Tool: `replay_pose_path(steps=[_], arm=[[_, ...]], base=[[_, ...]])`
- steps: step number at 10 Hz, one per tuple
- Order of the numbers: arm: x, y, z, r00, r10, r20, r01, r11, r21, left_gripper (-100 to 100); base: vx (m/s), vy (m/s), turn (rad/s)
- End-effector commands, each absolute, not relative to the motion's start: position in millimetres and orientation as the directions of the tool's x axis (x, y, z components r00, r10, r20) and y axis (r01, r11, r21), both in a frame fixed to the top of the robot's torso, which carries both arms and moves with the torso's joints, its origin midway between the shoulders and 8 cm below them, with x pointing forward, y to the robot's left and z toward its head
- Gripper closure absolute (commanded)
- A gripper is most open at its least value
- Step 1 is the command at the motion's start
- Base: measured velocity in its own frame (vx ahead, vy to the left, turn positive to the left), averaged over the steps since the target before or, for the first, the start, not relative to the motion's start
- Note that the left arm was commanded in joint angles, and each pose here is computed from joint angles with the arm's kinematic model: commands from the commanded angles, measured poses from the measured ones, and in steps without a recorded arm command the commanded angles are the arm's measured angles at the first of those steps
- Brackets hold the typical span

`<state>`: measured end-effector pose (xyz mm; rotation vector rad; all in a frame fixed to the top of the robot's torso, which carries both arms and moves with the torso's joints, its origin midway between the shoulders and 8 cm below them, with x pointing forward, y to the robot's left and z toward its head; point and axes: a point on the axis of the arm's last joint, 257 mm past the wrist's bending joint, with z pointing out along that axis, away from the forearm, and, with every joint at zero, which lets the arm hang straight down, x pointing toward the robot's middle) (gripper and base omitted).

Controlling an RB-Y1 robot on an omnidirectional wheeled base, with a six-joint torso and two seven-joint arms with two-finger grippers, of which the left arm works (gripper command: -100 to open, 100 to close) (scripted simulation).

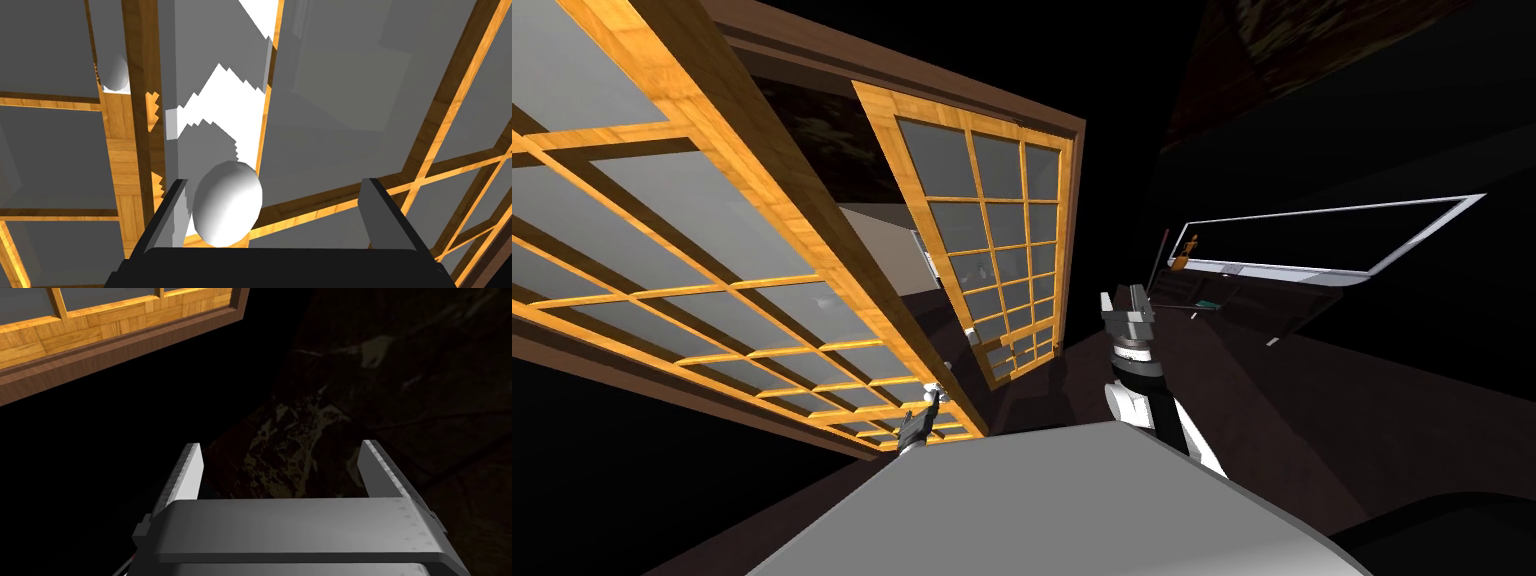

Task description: Pull the door open

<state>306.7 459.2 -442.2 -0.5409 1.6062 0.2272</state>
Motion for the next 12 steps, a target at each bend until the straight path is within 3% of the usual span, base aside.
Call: replay_pose_path(steps=[1, 12], arm=[[287, 475, -456, -0.054, -0.228, -0.972, -0.504, 0.847, -0.17, 100], [257, 496, -463, 0.029, -0.376, -0.926, -0.551, 0.767, -0.328, 100]], base=[[-0.058, -0.008, -0.004], [-0.062, -0.006, -0.007]])
